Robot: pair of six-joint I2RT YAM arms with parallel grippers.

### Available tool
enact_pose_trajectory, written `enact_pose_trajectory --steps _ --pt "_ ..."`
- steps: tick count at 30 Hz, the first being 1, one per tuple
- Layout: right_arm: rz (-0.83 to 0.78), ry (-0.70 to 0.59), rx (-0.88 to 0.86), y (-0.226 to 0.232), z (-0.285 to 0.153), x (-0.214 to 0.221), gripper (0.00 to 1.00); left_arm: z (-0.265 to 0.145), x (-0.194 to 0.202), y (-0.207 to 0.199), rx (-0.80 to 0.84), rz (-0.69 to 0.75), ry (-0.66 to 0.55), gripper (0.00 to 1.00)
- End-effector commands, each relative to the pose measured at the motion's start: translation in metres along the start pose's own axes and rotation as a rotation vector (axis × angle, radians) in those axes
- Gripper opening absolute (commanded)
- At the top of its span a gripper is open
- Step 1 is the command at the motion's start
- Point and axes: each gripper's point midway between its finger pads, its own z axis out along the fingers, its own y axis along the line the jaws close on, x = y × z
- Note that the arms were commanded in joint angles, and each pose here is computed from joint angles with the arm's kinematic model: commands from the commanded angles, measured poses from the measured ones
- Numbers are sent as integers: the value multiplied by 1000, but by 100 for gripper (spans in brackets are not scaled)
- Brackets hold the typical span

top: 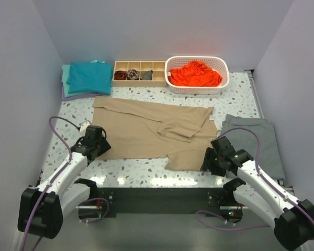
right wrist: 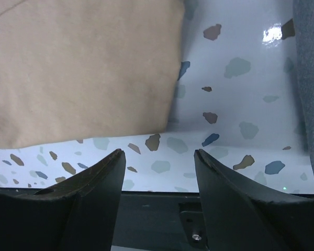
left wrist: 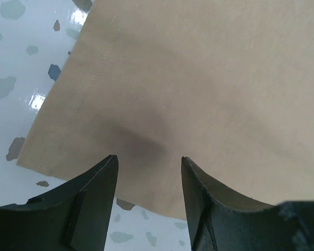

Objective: Fold and stack the t-shirts
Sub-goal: Fold the tshirt

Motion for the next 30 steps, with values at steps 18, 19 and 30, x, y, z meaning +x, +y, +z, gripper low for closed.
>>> enact_pose_trajectory --steps 18,19,30 --pt "21 -24 -132 30 25 -10 0 9 10 6 -22 -33 9 53" --pt "14 -30 -154 34 21 -11 0 9 10 5 -19 -30 11 51" --pt "-78 -208 -244 70 -25 -64 0 7 4 0 2 -11 -4 24"
